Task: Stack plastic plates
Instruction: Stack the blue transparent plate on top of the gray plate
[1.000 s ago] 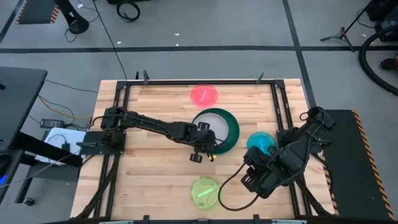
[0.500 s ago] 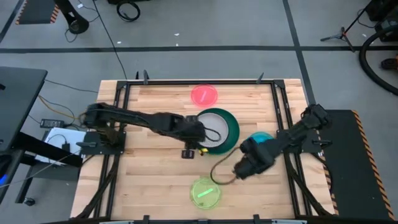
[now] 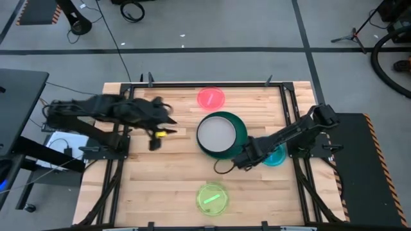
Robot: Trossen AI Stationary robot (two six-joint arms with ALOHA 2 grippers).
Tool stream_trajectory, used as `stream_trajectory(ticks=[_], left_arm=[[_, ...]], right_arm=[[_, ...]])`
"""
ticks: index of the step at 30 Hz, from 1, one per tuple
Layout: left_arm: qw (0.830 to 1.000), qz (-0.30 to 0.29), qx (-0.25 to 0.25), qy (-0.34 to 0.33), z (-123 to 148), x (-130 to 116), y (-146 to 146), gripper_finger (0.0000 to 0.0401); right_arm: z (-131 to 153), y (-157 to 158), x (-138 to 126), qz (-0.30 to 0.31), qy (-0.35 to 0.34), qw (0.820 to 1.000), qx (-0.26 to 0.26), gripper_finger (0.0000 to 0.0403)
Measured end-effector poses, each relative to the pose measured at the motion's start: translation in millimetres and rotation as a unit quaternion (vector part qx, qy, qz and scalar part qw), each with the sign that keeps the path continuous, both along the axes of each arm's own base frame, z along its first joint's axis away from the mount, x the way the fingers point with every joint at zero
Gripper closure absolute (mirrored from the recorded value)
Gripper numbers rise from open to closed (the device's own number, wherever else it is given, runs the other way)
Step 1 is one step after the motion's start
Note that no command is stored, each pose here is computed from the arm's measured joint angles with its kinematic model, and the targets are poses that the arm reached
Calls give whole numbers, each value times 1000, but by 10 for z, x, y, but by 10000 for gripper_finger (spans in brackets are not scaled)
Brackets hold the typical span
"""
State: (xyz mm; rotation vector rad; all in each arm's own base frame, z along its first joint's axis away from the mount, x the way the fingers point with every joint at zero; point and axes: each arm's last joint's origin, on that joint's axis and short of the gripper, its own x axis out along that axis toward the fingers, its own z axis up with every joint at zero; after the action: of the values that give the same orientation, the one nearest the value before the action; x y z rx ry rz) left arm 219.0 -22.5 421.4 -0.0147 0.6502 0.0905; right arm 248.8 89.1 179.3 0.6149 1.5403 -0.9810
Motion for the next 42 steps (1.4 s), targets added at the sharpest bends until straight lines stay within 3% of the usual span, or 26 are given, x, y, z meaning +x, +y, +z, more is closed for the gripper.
stream_trajectory(ticks=[6,9,18,24,29,36,42], left_arm=[[998,52,2,-31,160,-450,20,251],[997,63,-3,-45,204,-586,15,251],[996,72,6,-57,231,-666,7,251],[996,66,19,-52,222,-642,4,251],[996,66,19,-52,222,-642,4,251],[996,64,22,-52,223,-645,4,251],[996,64,22,-52,223,-646,4,251]], right_arm=[[-233,131,-184,153,18,988,6,248],[-315,249,-224,193,-1,981,29,248],[-495,302,-474,159,30,987,16,248],[-541,310,-522,201,33,979,29,255],[-548,308,-517,231,34,972,27,292],[-543,303,-524,244,43,969,20,390],[-287,373,-423,263,67,962,18,396]])
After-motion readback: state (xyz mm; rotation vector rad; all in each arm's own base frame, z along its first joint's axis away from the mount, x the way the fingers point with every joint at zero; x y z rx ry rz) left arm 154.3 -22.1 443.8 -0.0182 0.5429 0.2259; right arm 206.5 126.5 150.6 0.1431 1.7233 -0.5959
